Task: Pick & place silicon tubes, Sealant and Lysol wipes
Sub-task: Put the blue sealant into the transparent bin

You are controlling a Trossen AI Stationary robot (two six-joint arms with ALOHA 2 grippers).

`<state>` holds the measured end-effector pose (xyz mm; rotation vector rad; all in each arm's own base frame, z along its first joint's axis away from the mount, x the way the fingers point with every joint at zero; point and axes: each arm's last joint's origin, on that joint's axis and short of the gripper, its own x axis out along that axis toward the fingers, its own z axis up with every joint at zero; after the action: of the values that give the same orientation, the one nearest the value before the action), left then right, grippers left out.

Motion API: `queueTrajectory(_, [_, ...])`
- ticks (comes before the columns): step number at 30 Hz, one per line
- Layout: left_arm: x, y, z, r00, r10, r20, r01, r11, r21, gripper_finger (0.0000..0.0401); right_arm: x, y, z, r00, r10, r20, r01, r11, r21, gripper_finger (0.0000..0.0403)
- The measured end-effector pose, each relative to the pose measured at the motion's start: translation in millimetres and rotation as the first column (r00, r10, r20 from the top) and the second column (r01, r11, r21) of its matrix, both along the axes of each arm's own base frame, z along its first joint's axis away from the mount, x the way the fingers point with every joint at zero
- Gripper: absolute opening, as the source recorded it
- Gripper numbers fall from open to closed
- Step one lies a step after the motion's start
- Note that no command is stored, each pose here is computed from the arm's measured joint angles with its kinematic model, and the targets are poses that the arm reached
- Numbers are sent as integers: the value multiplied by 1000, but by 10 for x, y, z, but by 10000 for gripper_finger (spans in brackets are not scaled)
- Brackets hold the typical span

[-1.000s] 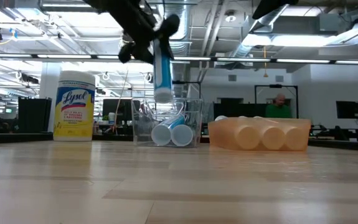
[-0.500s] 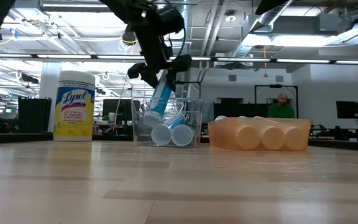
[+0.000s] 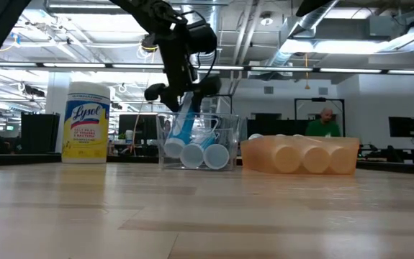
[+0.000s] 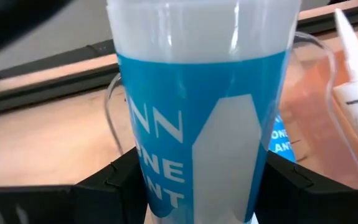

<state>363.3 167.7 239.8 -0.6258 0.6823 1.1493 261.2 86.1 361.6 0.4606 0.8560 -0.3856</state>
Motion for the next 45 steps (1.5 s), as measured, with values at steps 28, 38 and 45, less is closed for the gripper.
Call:
queueTrajectory(28, [75,29,-384,998,69,-16,-70,985,-158,264,7,-4,6,1000,-6,12,6,1000,-15,377])
queueTrajectory(38, [122,27,-310,999,38,27,-32,977,-210,282,8,-6,6,1000,-7,14,7,1000,-20,377])
queueTrajectory(45, [119,-28,-90,997,28,67,-12,973,-230,282,8,-5,6,1000,-7,14,7,1000,-21,377])
